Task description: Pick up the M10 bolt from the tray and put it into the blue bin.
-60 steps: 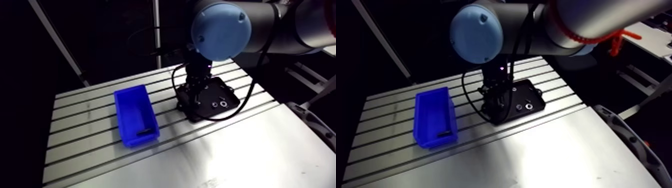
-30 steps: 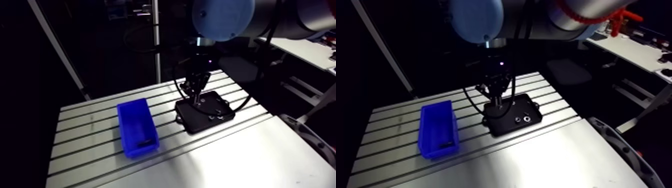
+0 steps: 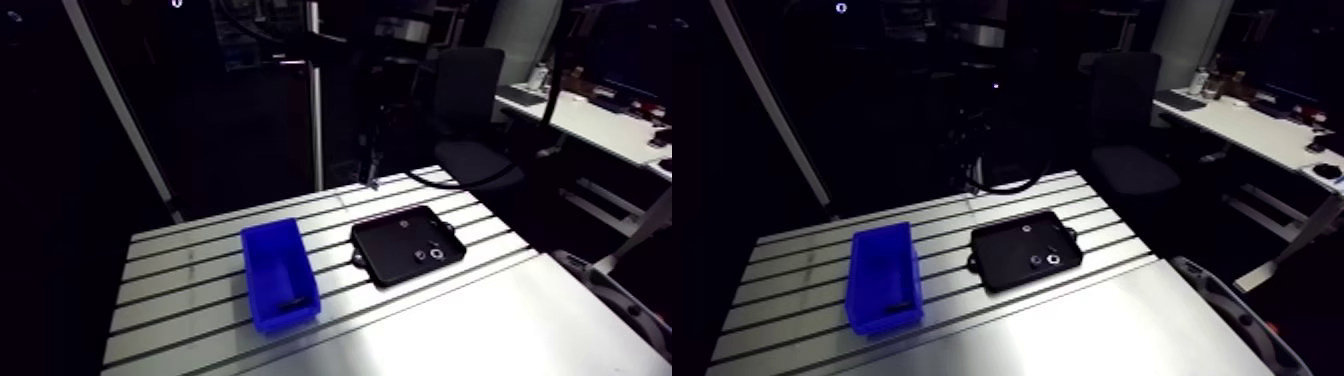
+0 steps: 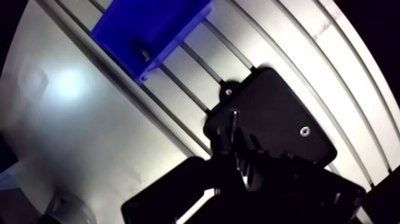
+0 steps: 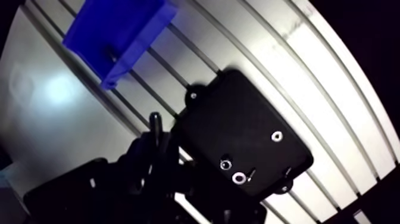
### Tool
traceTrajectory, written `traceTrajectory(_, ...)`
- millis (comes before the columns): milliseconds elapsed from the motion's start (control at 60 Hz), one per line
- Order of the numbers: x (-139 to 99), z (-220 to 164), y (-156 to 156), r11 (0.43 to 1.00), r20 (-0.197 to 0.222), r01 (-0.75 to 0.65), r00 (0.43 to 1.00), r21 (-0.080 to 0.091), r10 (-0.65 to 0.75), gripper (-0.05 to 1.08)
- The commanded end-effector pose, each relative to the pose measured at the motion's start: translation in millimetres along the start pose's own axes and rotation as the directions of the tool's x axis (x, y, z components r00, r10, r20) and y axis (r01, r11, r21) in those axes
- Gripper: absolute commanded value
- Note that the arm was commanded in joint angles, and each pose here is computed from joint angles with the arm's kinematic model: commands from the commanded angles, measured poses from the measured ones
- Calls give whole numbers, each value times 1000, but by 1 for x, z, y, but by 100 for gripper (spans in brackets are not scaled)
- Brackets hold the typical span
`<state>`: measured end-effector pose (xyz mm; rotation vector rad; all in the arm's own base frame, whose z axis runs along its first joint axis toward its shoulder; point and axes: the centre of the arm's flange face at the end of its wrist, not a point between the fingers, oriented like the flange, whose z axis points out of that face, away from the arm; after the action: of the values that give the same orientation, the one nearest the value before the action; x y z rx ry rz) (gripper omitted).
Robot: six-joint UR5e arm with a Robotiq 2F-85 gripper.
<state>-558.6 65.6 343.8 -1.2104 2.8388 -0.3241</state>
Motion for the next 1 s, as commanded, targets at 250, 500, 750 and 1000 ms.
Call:
traceTrajectory(250,46,-46,-77,809,-3,586,810,-38,-587,102)
traceTrajectory(500,75,-14,-104,756,93,654,754,-17,-650,102)
traceTrajectory(750,92,8,-110,738,111,668,744,-96,-659,102)
traceTrajectory(1000,103,26,-112,752,106,655,755,-75,-647,102)
